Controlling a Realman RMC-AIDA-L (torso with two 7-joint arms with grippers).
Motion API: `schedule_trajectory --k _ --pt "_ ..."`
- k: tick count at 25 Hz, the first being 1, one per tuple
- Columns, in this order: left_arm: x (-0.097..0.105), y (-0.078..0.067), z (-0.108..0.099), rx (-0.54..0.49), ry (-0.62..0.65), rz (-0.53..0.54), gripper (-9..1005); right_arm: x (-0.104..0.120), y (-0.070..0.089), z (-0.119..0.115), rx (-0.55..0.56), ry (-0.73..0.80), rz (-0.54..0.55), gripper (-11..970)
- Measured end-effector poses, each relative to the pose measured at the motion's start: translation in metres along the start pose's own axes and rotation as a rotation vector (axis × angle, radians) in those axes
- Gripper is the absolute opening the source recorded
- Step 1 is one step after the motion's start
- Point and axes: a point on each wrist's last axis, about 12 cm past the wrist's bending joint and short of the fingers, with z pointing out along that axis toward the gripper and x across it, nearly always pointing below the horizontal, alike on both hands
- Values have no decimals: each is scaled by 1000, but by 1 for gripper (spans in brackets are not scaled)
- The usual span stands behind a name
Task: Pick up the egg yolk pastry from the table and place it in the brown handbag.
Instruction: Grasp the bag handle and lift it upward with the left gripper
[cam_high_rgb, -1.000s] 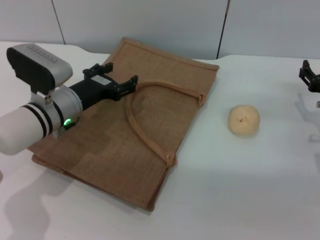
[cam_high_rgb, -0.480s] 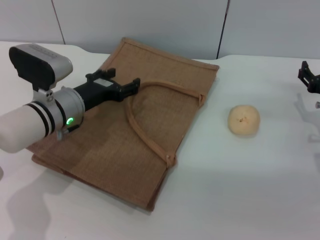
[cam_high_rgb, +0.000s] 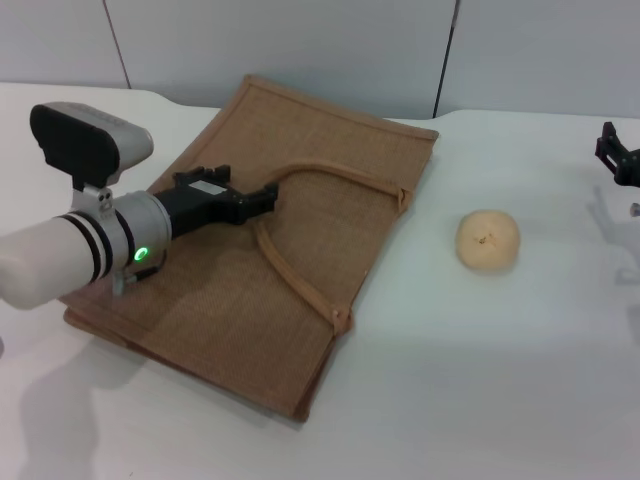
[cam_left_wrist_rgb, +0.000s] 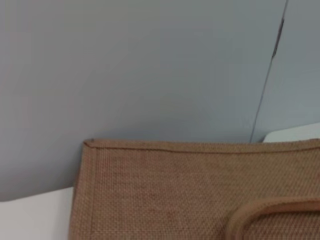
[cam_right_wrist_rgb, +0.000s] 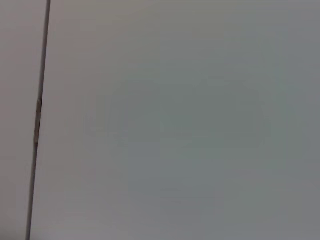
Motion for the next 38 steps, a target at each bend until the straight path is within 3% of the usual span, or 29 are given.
schedule_trajectory --k 30,36,38 --pt "-15 -7 18 1 76 106 836 1 -1 0 3 2 2 864" --pt "-15 -6 17 -1 80 103 676 0 -1 0 5 2 4 864" --pt "-14 -5 17 -4 82 103 666 0 -1 0 5 2 4 864"
